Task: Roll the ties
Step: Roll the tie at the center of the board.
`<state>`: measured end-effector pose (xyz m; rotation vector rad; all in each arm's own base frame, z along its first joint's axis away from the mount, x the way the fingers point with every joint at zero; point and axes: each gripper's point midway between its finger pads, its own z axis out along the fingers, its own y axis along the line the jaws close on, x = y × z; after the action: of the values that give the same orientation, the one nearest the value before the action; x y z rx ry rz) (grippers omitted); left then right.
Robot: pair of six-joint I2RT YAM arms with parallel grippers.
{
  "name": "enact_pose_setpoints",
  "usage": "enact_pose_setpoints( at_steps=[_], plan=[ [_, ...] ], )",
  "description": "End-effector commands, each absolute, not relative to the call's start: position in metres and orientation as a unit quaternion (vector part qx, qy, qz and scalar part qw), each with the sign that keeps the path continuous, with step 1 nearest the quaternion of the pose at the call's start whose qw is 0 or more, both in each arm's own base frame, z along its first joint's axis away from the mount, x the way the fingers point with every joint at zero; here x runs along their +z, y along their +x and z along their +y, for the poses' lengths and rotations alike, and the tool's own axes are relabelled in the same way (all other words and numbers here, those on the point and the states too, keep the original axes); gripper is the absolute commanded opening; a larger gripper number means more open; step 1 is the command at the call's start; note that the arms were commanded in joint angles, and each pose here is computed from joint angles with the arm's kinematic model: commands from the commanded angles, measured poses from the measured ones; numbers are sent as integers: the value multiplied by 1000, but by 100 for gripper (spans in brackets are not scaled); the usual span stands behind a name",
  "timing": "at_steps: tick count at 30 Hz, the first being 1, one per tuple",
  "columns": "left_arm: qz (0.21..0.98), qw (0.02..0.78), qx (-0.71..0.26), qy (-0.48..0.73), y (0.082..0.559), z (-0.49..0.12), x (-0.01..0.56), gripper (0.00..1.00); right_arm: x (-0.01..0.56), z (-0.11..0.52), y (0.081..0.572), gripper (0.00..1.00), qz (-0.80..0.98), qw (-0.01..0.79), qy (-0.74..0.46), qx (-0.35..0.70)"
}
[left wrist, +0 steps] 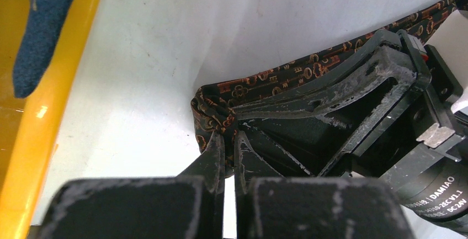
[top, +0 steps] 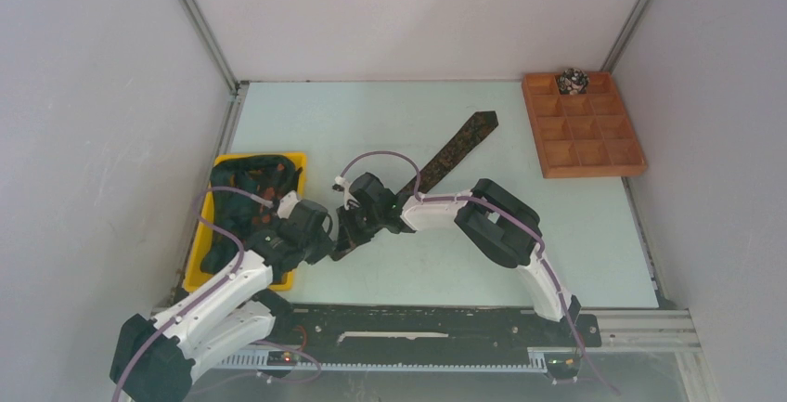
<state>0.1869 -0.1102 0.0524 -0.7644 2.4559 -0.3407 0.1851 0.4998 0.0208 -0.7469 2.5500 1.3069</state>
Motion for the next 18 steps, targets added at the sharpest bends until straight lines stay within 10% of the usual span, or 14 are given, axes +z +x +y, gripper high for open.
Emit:
enact_pose_setpoints(
  at_steps=[1,18],
  plan=[
    [907,289,-134,-275,204,-118,68,0,34,511,184,0,843,92,-262,461],
    [923,265,-105,-260,212,-125,49,0,43,485,205,0,853,105,-240,452]
  ],
)
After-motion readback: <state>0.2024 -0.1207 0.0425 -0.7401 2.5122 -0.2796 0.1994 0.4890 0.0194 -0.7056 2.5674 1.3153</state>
